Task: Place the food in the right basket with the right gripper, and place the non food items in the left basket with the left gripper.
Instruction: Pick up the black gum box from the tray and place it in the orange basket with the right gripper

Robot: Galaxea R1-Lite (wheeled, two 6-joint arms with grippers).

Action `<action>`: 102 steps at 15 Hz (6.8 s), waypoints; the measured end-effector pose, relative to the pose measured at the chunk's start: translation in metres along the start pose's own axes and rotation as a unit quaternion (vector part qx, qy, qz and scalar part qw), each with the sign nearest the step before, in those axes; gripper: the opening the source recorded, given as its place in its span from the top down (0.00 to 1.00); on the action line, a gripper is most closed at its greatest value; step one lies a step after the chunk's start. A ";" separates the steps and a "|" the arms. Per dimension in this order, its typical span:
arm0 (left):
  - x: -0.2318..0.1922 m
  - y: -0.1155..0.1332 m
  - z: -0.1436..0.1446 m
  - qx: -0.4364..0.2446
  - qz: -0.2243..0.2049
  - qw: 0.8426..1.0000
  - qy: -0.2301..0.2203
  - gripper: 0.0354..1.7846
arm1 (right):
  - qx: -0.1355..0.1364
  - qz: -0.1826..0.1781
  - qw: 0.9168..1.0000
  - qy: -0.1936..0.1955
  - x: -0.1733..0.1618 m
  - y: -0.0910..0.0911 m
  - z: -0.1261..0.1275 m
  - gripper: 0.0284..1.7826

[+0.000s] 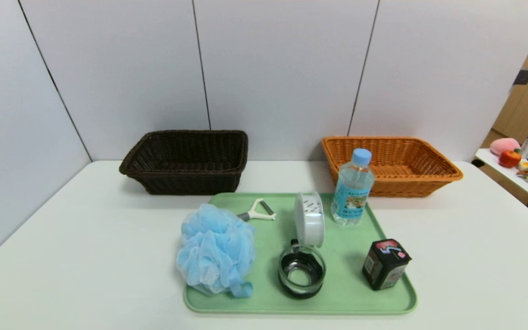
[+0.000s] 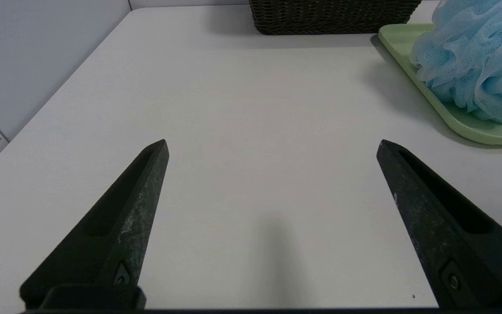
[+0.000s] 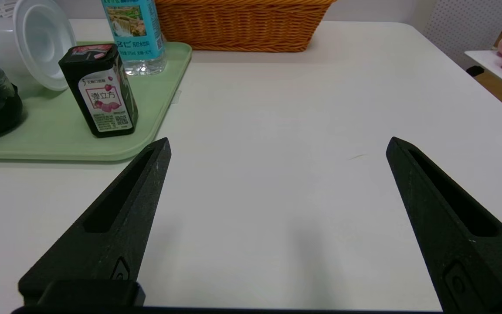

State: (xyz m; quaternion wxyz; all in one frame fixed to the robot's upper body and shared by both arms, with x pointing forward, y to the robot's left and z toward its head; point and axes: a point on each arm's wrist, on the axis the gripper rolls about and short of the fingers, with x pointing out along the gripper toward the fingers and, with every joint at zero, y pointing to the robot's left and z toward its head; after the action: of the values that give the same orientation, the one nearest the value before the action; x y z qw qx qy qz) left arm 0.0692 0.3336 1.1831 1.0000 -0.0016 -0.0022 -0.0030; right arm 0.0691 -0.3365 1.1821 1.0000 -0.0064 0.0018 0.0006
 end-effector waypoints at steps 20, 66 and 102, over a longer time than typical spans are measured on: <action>0.111 -0.005 0.156 -0.024 -0.097 0.995 -0.025 0.06 | -0.068 0.144 0.987 -0.011 0.089 0.009 0.168 0.04; 0.207 -0.003 0.117 -0.045 -0.022 0.996 0.067 0.06 | 0.003 0.382 0.916 0.123 0.221 0.052 0.001 0.59; 0.204 -0.003 0.112 -0.046 -0.022 0.996 0.075 0.06 | -0.022 0.031 0.950 0.308 0.447 -0.022 0.093 0.59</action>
State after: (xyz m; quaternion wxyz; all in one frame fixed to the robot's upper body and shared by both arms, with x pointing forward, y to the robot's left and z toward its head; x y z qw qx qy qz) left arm 0.2731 0.3293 1.2957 0.9959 -0.0477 0.0733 -0.0248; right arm 0.5168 -0.3569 1.2737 0.9498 -0.0280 0.3103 0.0300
